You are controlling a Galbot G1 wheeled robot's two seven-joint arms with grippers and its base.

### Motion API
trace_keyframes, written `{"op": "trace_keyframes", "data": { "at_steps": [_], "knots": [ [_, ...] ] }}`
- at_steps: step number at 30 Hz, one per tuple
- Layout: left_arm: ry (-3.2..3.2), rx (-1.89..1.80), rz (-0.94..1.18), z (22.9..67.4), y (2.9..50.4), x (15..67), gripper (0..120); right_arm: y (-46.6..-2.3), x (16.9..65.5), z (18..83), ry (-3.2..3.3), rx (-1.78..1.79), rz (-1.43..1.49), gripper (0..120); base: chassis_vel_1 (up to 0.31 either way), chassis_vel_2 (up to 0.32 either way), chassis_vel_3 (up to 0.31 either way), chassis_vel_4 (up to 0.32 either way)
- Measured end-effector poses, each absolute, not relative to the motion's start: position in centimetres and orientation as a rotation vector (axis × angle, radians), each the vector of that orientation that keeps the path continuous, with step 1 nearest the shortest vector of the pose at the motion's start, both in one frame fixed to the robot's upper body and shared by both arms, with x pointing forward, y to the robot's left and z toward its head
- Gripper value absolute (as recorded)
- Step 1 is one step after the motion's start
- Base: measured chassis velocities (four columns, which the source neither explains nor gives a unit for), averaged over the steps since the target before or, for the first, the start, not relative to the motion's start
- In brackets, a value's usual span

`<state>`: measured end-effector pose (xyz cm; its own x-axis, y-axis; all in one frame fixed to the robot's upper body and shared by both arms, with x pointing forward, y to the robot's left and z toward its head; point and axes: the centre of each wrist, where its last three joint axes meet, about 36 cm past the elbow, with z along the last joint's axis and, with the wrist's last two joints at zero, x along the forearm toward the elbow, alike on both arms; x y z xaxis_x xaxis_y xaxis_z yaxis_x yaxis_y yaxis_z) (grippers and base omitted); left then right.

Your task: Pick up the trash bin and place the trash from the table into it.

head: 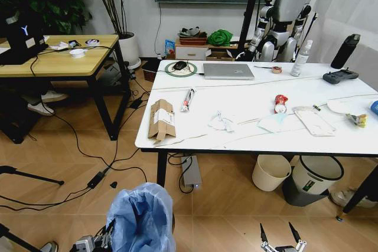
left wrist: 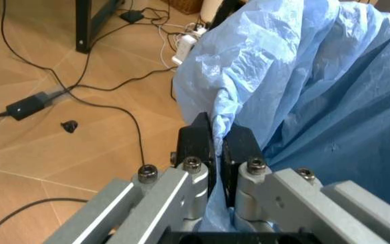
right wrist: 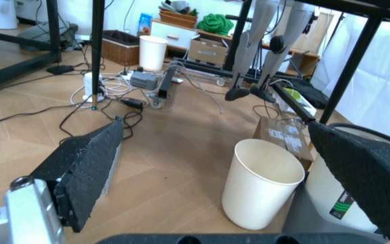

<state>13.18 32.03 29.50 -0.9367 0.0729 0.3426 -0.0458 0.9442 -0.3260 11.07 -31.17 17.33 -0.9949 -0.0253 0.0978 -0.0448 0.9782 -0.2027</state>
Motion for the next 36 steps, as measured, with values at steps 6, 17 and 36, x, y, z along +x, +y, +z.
{"op": "trace_keyframes", "data": {
  "at_steps": [6, 17, 36],
  "knots": [
    [-2.744, -0.023, 0.47, 29.43, 32.06, 13.18, 0, -31.18, 11.05, 17.29, -3.03, 0.053, 0.313, 100, 0.0, 0.0, 0.0, 0.0],
    [-2.754, -0.022, 0.458, 29.26, 32.18, 13.27, 0, -31.21, 11.14, 17.24, -3.03, 0.051, 0.314, 100, 0.0, 0.0, 0.0, 0.0],
    [-2.757, -0.024, 0.456, 29.24, 32.35, 13.33, 0, -31.22, 11.13, 17.14, -3.028, 0.05, 0.313, 100, 0.0, 0.0, 0.0, 0.0]
  ]
}}
